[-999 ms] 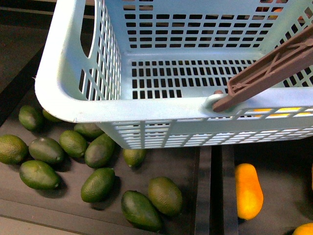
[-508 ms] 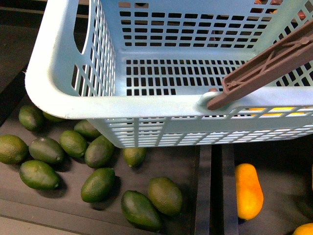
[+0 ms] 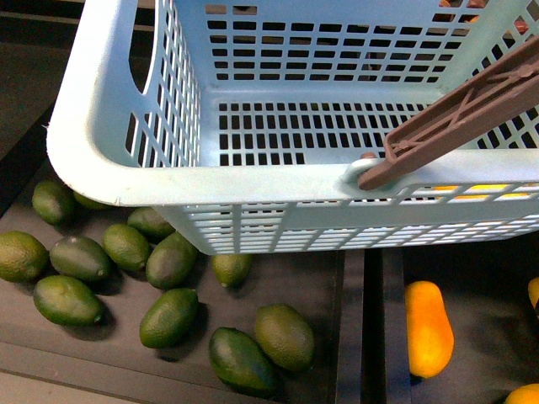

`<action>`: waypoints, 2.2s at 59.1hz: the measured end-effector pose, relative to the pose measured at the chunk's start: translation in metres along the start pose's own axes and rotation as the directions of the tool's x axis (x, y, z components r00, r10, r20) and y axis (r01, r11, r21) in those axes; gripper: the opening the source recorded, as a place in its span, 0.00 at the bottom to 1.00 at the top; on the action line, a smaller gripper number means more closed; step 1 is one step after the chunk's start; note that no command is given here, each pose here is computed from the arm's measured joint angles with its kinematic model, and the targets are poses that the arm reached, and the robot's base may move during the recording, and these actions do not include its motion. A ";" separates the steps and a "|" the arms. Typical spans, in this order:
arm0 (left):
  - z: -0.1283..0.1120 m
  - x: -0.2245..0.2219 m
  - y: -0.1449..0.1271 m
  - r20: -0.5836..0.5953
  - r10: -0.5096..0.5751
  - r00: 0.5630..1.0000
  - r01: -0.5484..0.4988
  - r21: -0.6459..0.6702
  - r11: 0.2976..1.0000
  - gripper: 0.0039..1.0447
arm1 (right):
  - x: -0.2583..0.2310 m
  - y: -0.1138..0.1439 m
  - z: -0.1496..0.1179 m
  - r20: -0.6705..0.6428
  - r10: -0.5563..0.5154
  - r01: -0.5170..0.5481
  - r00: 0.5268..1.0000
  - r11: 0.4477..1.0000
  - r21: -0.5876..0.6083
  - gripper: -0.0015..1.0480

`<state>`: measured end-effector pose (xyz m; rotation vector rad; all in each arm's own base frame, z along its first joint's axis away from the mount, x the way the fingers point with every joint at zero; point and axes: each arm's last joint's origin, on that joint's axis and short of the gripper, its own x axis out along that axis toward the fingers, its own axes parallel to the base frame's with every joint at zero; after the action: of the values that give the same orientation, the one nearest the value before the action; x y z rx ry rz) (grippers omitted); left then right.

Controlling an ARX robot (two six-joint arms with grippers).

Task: Pick lemon and mango into basket

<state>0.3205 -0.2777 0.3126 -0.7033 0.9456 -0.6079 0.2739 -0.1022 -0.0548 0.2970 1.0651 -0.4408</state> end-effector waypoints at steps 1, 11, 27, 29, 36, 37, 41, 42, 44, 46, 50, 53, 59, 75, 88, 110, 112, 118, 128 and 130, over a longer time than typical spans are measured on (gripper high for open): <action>0.000 0.000 0.000 0.000 0.000 1.000 0.000 0.000 1.000 0.04 | 0.000 0.000 0.000 0.000 0.000 0.000 1.000 1.000 0.001 0.92; 0.000 0.000 0.000 -0.001 0.000 1.000 0.000 0.000 1.000 0.04 | 0.003 0.002 0.004 0.001 0.000 0.000 1.000 1.000 0.010 0.92; 0.000 0.000 0.000 0.000 0.000 1.000 0.000 0.000 1.000 0.04 | 0.005 0.005 0.004 -0.007 -0.007 0.007 1.000 1.000 0.013 0.82; 0.000 0.000 0.000 0.000 0.000 1.000 0.000 0.000 1.000 0.04 | 0.005 0.005 0.003 -0.009 -0.008 0.008 1.000 1.000 0.015 0.77; 0.000 0.000 0.000 0.000 0.000 1.000 0.000 0.000 1.000 0.04 | 0.004 0.001 0.000 -0.016 -0.013 0.014 1.000 0.999 0.034 0.62; 0.000 0.000 0.000 0.000 0.000 1.000 0.000 0.000 1.000 0.04 | 0.003 0.000 -0.001 -0.015 -0.014 0.014 1.000 0.999 0.039 0.62; 0.000 0.000 0.000 0.000 0.000 1.000 0.000 0.000 1.000 0.04 | 0.000 -0.004 -0.003 -0.014 -0.016 0.017 1.000 0.998 0.056 0.62; 0.000 0.000 0.000 0.000 0.000 1.000 0.000 0.000 1.000 0.04 | -0.002 -0.007 -0.004 -0.012 -0.016 0.017 1.000 0.998 0.066 0.61; 0.000 0.000 0.000 0.000 0.000 1.000 0.000 0.000 1.000 0.04 | -0.004 -0.010 -0.004 -0.009 -0.015 0.016 1.000 0.997 0.078 0.61; 0.000 0.000 0.000 0.000 0.000 1.000 0.000 0.000 1.000 0.04 | -0.008 -0.014 -0.004 0.002 -0.012 0.012 1.000 0.995 0.098 0.61; 0.000 0.000 0.000 0.000 0.000 1.000 0.000 0.000 1.000 0.04 | -0.017 -0.024 -0.002 0.025 -0.009 0.005 1.000 0.991 0.130 0.61; 0.000 0.000 0.000 0.000 0.000 1.000 0.000 0.000 1.000 0.04 | -0.026 -0.032 0.002 0.051 -0.007 -0.001 0.999 0.988 0.157 0.61; 0.000 0.000 0.000 0.000 0.000 1.000 0.000 0.000 1.000 0.04 | -0.046 -0.051 0.011 0.108 -0.021 -0.001 0.994 0.980 0.200 0.61; 0.000 0.000 0.000 0.000 0.000 1.000 0.000 0.000 1.000 0.04 | -0.125 -0.091 0.030 0.256 -0.019 -0.039 0.967 0.975 0.220 0.61; 0.000 0.000 0.000 0.000 0.000 1.000 0.000 0.000 1.000 0.04 | -0.206 -0.077 0.052 0.447 0.046 -0.116 0.893 0.985 0.130 0.60; 0.000 0.000 0.000 0.000 0.000 1.000 0.000 0.000 1.000 0.04 | -0.278 0.002 0.061 0.596 0.260 -0.269 0.759 0.960 -0.076 0.60; 0.000 0.000 0.000 0.000 0.000 1.000 0.000 0.000 1.000 0.04 | -0.281 0.010 0.061 0.596 0.282 -0.284 0.752 0.954 -0.093 0.60; 0.000 0.000 0.000 0.000 0.000 1.000 0.000 0.000 1.000 0.04 | -0.289 0.028 0.061 0.599 0.330 -0.316 0.730 0.939 -0.132 0.60; 0.000 0.000 0.000 0.000 0.000 1.000 0.000 0.000 1.000 0.04 | -0.311 0.060 0.065 0.616 0.422 -0.382 0.665 0.901 -0.205 0.60; 0.000 0.000 0.000 0.000 0.000 1.000 0.000 0.000 1.000 0.04 | -0.314 0.066 0.066 0.621 0.434 -0.389 0.653 0.895 -0.216 0.60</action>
<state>0.3205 -0.2777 0.3126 -0.7034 0.9459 -0.6082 0.2275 -0.0099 0.2563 0.2854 0.2838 -0.0685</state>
